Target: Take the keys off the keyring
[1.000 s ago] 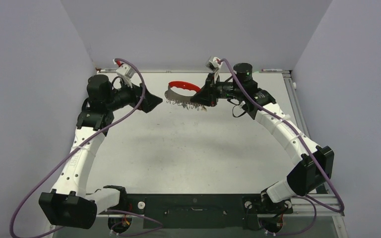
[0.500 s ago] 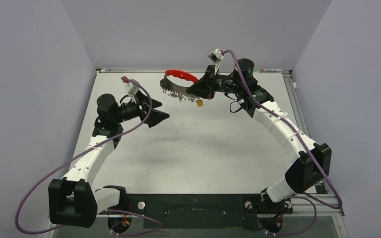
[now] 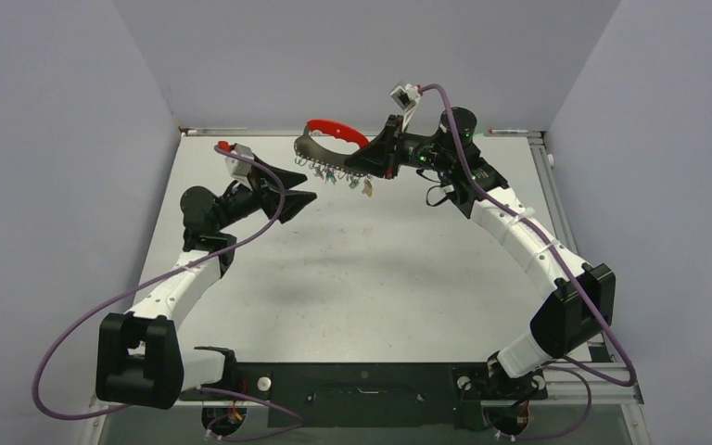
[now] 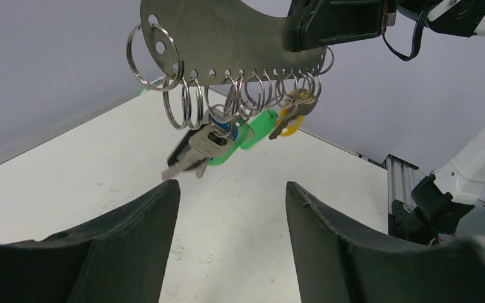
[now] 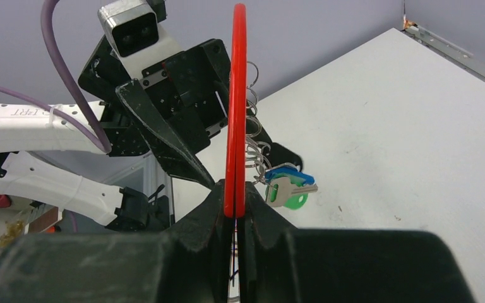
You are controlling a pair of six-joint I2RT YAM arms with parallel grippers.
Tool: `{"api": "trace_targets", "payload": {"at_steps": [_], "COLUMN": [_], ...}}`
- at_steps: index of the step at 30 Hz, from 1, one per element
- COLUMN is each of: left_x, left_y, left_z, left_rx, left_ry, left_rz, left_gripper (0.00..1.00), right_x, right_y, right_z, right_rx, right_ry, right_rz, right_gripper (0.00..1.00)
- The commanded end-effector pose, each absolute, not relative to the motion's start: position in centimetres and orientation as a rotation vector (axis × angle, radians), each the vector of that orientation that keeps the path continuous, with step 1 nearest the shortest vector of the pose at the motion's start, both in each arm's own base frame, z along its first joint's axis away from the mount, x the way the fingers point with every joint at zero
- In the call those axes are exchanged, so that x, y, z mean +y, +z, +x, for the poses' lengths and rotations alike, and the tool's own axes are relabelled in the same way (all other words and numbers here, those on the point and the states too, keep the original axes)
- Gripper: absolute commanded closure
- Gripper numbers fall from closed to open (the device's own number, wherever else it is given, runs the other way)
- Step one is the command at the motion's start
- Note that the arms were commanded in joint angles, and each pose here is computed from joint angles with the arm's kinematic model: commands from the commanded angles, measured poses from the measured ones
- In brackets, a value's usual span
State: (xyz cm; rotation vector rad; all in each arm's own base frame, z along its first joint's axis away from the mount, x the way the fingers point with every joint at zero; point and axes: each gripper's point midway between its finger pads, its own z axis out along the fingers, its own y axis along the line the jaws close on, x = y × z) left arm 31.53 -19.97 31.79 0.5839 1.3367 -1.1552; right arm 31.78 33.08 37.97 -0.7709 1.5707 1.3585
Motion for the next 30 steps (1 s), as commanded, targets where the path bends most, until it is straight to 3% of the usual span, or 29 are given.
{"api": "trace_targets", "payload": {"at_steps": [1,5,30], "left_x": [-20.1,-20.0,-21.0], "left_y": [33.5,33.7,33.6], "left_z": [32.0,32.7,33.9], "left_rx": [1.234,1.241,1.231], "left_ry": [-1.086,-1.068,-1.021], "left_rz": [0.610,0.593,0.625], "left_gripper": [0.42,0.54,0.55], "right_x": [33.5,33.7,34.5], "right_y": [41.8,41.8,41.8], "right_z": [31.4,31.3,30.2], "right_rx": [1.425,1.423,1.412], "right_ry": [1.371,1.385,1.441], "right_rz": [-0.796,-0.799,-0.822], "right_gripper": [0.95,0.95,0.95]}}
